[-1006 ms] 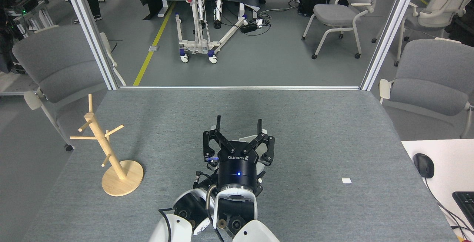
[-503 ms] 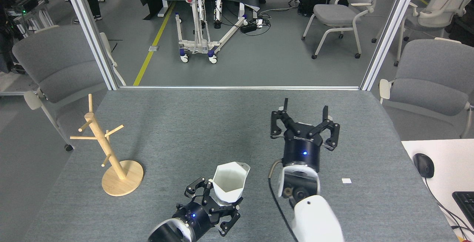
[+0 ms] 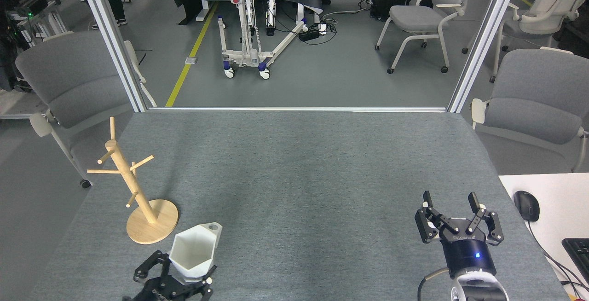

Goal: Hang cup on storage rack
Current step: 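Carry the cup with the left gripper toward the wooden stand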

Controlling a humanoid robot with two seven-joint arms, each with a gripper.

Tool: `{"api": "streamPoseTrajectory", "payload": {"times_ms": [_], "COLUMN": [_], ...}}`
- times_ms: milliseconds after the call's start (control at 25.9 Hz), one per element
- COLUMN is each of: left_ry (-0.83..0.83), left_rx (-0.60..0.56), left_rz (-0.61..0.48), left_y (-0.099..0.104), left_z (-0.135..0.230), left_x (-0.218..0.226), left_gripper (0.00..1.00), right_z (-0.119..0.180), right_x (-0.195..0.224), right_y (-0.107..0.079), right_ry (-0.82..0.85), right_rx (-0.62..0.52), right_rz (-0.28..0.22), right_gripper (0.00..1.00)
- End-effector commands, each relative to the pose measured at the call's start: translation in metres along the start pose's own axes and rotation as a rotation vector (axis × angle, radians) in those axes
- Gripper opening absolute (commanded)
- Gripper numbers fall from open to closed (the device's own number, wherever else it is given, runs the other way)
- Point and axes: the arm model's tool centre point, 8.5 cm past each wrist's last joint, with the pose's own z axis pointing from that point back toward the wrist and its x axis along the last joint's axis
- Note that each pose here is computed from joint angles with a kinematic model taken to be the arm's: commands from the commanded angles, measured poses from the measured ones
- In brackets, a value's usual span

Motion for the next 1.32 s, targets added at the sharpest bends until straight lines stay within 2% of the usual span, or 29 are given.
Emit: {"api": "streamPoseTrajectory", "payload": {"times_ms": [0, 116, 309, 426, 503, 658, 774, 967, 1199, 1277], "left_ry": [0.136, 0.196, 0.231, 0.303, 0.389, 0.528, 0.587, 0.605, 0.595, 0.596], "left_rx": [0.009, -0.004, -0.038, -0.050, -0.040, -0.091, -0.109, -0.151, -0.202, -0.201], "left_rz": [-0.047, -0.084, -0.087, -0.077, -0.070, -0.018, 0.000, -0.021, -0.097, -0.089], "left_y": [-0.008, -0.011, -0.018, -0.019, -0.013, -0.010, -0.002, -0.005, -0.004, -0.002], "left_z": [0.029, 0.051, 0.086, 0.092, 0.083, 0.063, 0.047, 0.036, 0.013, 0.007], "left_x": [-0.058, -0.092, -0.128, -0.146, -0.167, -0.201, -0.216, -0.216, -0.191, -0.187], "left_gripper": [0.00, 0.00, 0.00, 0.00, 0.00, 0.00, 0.00, 0.00, 0.00, 0.00], "right_z": [0.018, 0.016, 0.004, 0.002, 0.001, 0.003, 0.003, 0.006, 0.006, 0.008], "right_x": [0.006, 0.018, 0.019, 0.019, 0.018, 0.024, 0.022, 0.027, 0.026, 0.024], "right_y": [0.012, 0.011, 0.001, 0.000, -0.001, 0.004, 0.003, 0.006, 0.007, 0.009], "right_ry": [0.015, 0.016, 0.008, 0.013, 0.012, 0.013, 0.006, 0.000, 0.002, 0.002], "right_rx": [0.028, 0.023, -0.007, -0.009, -0.011, 0.002, 0.000, 0.007, 0.010, 0.017], "right_rz": [-0.006, -0.042, -0.040, -0.043, -0.040, -0.059, -0.047, -0.056, -0.054, -0.048], "right_gripper": [0.99, 0.99, 0.99, 0.99, 0.99, 0.99, 0.99, 0.99, 0.99, 0.99]}}
